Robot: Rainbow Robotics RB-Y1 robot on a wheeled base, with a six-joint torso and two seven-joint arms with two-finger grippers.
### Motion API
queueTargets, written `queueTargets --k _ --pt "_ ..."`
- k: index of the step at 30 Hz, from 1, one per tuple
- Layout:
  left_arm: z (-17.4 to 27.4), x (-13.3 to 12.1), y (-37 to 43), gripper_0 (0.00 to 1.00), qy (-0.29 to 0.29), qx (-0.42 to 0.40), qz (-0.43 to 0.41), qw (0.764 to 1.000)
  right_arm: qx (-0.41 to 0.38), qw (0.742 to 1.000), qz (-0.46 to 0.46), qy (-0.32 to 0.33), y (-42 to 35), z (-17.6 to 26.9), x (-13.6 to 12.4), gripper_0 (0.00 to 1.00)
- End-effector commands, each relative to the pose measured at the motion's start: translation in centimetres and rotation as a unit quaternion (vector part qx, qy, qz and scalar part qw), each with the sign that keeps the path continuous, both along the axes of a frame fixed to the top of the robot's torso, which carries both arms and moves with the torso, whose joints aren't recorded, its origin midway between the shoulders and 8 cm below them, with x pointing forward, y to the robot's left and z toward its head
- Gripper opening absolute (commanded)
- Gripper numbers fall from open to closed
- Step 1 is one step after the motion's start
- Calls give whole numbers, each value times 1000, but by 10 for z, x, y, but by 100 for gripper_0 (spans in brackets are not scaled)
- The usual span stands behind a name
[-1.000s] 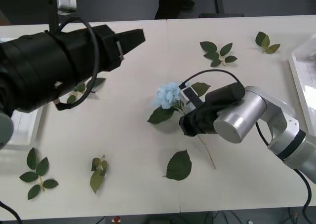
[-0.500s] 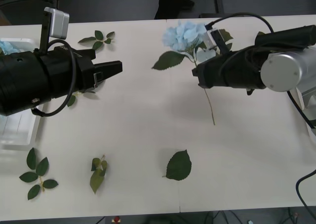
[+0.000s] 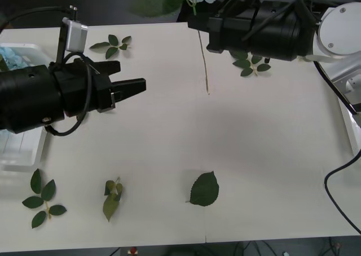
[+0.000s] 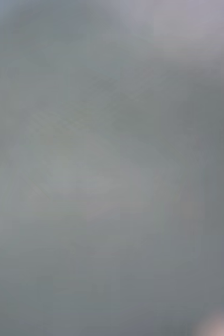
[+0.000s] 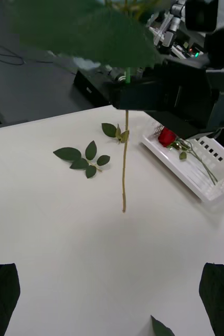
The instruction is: Place the red flowers into the right box and the blue flowers into the left box. If a person shows an open palm, hand one flower to the person first, then continue sorting.
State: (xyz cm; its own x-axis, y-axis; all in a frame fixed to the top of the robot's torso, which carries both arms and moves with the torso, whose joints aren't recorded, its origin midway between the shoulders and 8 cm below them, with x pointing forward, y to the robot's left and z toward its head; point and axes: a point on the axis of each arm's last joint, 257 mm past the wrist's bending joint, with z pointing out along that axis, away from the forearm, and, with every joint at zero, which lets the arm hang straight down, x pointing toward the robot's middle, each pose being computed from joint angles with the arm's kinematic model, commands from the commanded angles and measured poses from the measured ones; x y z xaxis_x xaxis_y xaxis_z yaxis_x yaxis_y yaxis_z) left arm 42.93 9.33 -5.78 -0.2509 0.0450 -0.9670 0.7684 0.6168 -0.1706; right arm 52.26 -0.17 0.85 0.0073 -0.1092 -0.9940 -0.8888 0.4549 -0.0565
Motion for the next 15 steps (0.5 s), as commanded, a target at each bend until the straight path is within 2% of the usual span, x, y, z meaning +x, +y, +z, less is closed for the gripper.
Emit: queueTargets --k 1,8,15 --pt "-16 6 -20 100 1 1 5 1000 44 997 35 -56 34 63 -15 0" --pt "-14 45 -54 100 -2 -29 15 999 101 991 68 -48 54 101 -32 0" --pt "3 69 -81 100 -25 -72 29 997 109 990 79 -41 61 105 -38 0"
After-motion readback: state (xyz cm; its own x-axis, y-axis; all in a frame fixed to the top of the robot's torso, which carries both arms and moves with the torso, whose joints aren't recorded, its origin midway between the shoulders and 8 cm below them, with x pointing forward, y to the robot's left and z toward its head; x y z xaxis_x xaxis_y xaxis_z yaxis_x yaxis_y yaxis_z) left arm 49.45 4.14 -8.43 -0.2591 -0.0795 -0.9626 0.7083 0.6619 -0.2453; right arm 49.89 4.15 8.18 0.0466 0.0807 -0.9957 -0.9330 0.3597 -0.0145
